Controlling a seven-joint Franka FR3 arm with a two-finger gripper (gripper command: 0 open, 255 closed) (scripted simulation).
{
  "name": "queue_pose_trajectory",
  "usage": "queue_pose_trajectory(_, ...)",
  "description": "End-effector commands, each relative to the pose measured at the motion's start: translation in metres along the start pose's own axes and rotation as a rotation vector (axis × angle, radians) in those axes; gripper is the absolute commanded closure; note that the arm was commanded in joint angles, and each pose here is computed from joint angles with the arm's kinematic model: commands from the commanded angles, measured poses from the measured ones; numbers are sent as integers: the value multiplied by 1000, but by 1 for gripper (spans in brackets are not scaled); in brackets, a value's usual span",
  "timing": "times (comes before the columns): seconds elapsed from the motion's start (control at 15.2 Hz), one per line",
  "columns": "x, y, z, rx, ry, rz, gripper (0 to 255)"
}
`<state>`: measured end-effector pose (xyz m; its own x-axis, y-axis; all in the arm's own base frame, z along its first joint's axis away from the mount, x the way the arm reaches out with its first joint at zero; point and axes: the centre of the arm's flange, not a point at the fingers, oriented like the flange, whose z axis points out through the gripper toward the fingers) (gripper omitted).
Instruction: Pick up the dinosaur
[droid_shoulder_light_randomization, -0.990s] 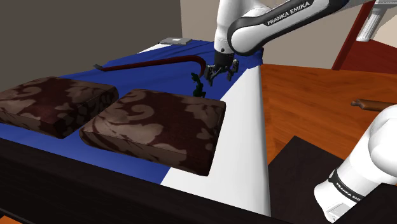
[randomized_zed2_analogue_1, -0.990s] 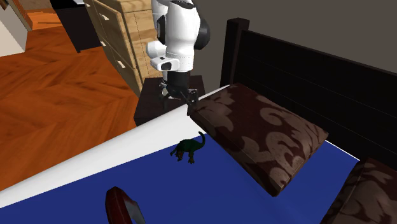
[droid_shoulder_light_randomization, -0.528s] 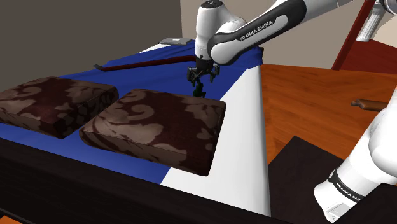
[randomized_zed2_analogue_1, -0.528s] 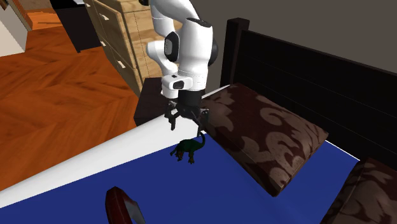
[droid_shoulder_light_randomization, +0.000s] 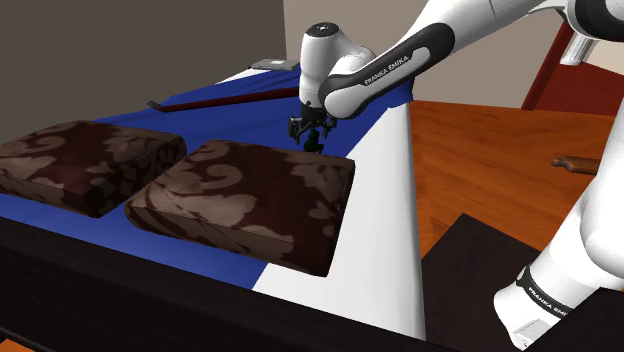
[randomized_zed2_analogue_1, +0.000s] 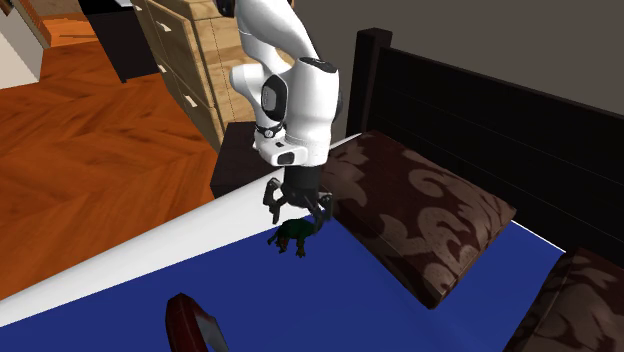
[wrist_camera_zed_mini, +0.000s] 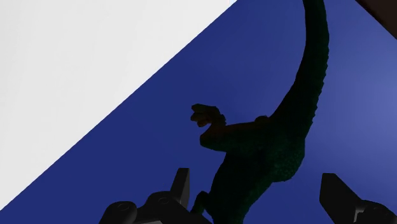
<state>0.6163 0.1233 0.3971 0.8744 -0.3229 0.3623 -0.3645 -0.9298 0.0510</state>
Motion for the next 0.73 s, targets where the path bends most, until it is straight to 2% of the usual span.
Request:
queue_pose_trajectory(0.0, -3, 0, 7, 0, 0, 0, 0)
queue_pose_trajectory(0.07, -3, 0, 7, 0, 0, 0, 0)
queue_pose_trajectory(0.13, -3, 1, 8, 0, 0, 0, 255)
queue_pose_trajectory(0.66, -2, 2, 8, 0, 0, 0, 255)
